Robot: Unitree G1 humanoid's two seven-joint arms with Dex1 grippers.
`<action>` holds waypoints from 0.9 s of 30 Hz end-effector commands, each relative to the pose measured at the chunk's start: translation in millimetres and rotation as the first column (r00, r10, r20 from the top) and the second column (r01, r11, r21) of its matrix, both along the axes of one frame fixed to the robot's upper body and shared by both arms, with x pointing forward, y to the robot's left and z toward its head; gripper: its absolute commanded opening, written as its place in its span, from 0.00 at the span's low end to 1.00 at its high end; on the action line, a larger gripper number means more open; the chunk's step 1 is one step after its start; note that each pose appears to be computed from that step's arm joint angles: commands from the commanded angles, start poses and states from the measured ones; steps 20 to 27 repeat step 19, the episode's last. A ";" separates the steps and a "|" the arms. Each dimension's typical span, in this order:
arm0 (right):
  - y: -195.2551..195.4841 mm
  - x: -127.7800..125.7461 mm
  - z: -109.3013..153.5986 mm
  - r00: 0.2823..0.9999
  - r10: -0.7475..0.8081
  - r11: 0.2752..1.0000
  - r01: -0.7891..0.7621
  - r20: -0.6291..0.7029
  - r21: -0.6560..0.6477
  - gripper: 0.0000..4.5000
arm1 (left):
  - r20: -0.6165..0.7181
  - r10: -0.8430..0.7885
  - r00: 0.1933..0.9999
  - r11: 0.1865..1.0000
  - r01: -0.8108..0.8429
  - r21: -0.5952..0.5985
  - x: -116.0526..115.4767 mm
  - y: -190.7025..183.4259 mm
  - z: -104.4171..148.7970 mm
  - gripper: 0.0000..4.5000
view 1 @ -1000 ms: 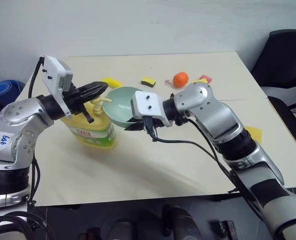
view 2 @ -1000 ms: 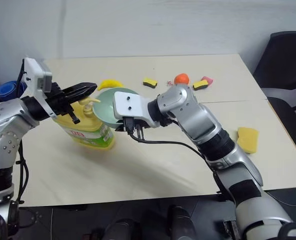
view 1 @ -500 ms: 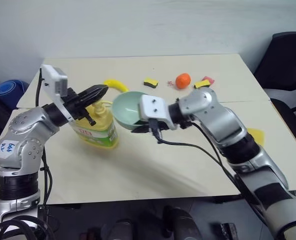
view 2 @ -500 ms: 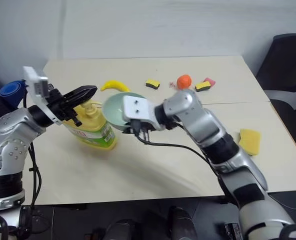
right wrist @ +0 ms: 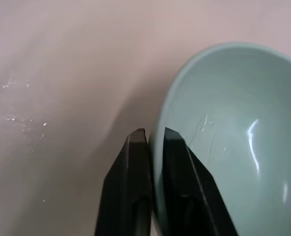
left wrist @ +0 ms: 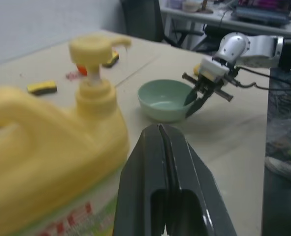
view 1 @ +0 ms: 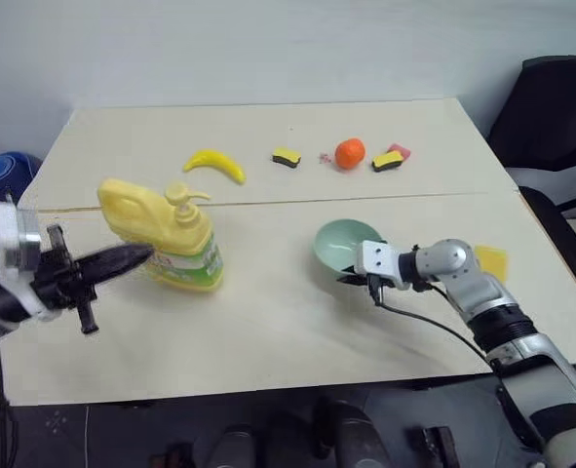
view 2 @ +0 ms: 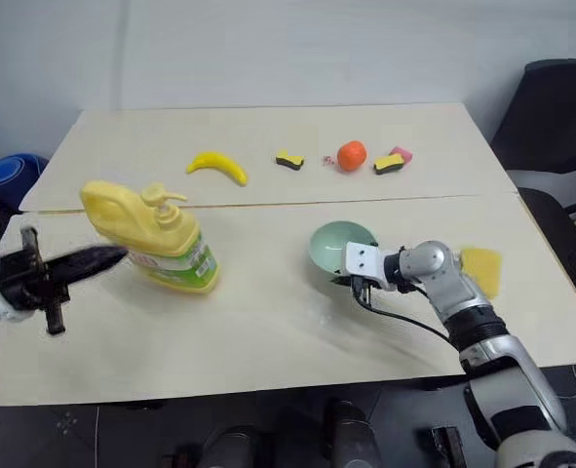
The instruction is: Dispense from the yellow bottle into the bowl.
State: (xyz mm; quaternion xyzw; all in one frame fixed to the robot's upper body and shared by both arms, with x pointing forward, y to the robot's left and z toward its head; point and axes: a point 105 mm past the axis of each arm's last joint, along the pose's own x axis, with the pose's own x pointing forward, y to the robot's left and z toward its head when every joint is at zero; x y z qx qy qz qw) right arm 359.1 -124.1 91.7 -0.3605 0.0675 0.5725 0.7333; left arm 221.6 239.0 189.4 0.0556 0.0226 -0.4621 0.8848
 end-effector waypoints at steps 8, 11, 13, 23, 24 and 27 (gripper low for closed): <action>-37.4 -61.9 48.2 1.000 -0.006 0.936 -0.001 0.017 0.351 0.92 | 0.103 0.213 0.972 0.964 -0.227 0.142 -1.8 13.0 -59.3 0.55; -62.4 -90.6 41.2 0.997 -0.053 0.914 0.070 -0.054 0.399 1.00 | 0.072 0.218 0.973 0.949 -0.229 0.215 -7.4 19.2 -79.4 0.76; -76.6 -105.7 36.6 0.996 -0.069 0.900 0.086 -0.054 0.428 1.00 | 0.082 0.236 0.968 0.936 -0.249 0.248 -11.0 25.5 -87.3 0.90; -121.2 -130.0 10.2 0.981 -0.190 0.906 0.189 -0.036 0.379 1.00 | 0.094 0.292 0.952 0.891 -0.306 0.336 -16.5 41.6 -107.2 0.97; -121.2 -130.0 10.2 0.981 -0.190 0.906 0.189 -0.036 0.379 1.00 | 0.094 0.292 0.952 0.891 -0.306 0.336 -16.5 41.6 -107.2 0.97; -121.2 -130.0 10.2 0.981 -0.190 0.906 0.189 -0.036 0.379 1.00 | 0.094 0.292 0.952 0.891 -0.306 0.336 -16.5 41.6 -107.2 0.97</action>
